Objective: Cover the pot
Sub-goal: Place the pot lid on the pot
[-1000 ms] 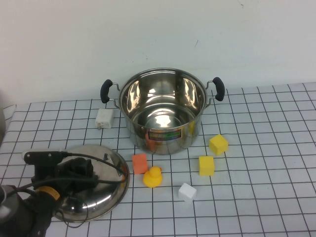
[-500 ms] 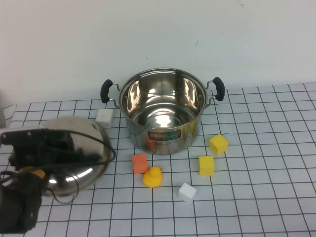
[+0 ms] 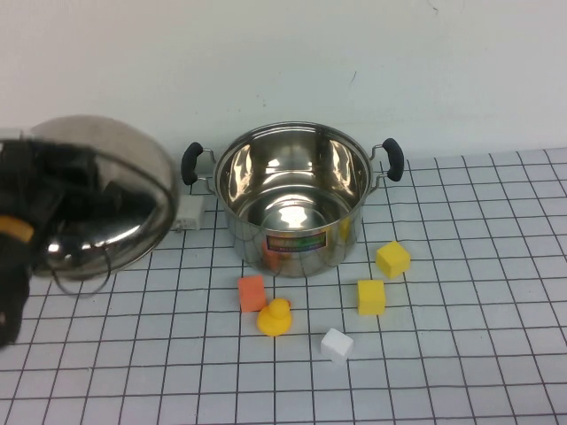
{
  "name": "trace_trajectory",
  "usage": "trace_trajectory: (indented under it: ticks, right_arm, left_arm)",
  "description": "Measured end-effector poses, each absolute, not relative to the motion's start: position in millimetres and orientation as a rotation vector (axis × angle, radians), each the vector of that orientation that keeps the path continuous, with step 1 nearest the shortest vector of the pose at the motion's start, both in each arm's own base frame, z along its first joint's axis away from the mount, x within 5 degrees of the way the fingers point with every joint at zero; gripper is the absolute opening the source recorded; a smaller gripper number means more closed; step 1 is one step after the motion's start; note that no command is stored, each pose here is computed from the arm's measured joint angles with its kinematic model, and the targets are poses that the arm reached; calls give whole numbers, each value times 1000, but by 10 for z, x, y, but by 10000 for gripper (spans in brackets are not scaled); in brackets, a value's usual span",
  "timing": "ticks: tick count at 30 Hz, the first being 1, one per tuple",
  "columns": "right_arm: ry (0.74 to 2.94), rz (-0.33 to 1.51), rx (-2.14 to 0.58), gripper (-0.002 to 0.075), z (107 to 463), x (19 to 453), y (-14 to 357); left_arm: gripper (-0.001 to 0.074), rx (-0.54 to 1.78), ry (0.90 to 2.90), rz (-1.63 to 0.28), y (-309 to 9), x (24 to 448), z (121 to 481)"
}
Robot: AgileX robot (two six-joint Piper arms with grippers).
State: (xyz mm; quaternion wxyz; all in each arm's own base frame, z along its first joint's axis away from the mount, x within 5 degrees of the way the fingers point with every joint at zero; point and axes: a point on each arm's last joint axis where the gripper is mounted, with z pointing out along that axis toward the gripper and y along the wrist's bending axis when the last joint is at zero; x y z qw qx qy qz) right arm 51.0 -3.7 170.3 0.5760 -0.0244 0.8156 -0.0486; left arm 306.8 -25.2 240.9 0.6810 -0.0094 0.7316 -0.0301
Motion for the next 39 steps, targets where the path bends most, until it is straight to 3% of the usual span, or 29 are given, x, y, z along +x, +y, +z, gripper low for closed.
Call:
trace_trajectory:
  ticks: [4, 10, 22, 29, 39]
  right_arm:
    - [1910, -114, -57, 9, 1703, 510, -37]
    - [1910, -114, -57, 9, 1703, 510, -37]
    - [1910, -114, -57, 9, 1703, 510, -37]
    - [1910, -114, -57, 9, 1703, 510, -37]
    - [1910, -114, -57, 9, 1703, 510, -37]
  left_arm:
    - [330, 44, 1695, -216, -457, 3277, 2735]
    - [330, 194, 1680, -343, -882, 3638, 2944]
    - [330, 419, 1750, -393, -1792, 4355, 2468]
    - [330, 451, 1791, -380, -2010, 4572, 2225]
    - [330, 449, 1791, -424, -2066, 4633, 1996]
